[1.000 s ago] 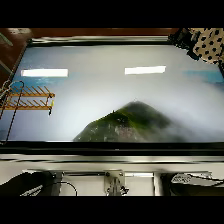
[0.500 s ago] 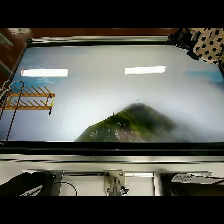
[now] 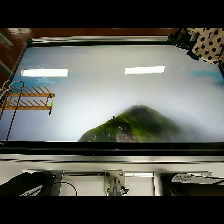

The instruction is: Fold the shirts.

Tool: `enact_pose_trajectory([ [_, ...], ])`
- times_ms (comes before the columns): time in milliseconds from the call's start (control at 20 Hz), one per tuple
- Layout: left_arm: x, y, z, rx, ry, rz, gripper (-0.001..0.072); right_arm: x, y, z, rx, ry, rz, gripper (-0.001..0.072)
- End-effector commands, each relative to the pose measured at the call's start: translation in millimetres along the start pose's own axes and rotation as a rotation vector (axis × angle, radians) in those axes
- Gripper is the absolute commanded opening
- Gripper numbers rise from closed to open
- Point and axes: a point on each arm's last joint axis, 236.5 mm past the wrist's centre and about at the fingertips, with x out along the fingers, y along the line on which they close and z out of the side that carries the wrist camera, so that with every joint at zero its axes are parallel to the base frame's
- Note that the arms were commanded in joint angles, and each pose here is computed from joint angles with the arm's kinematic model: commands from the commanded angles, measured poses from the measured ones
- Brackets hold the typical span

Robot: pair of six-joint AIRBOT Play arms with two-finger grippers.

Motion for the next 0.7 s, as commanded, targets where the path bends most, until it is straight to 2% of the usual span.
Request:
enact_pose_trajectory([
  [0,-0.1,-1.6,0.0,-0.003,0.0,-0.006,0.0708,-11.0,27.2,46.4,-0.052,-0.16,0.118,0.0062],
  [250,-0.1,-1.3,5.7,0.001,-0.024,-0.005,0.0708,-25.4,25.5,54.5,0.02,-0.104,0.095,0.0062],
  [400,-0.8,-1.5,11.7,0.027,-0.049,-0.005,0.0707,-26.9,33.2,9.1,0.045,0.074,0.067,0.0062],
  [500,-1.9,-1.8,17.0,0.029,-0.07,-0.004,0.0708,-34.4,38.3,-30.3,-0.026,0.219,0.036,0.0062],
  [650,-4.0,-2.8,21.2,0.06,-0.087,-0.003,0.0708,-41.8,50.1,-53.5,-0.047,0.297,0.04,0.0062],
])
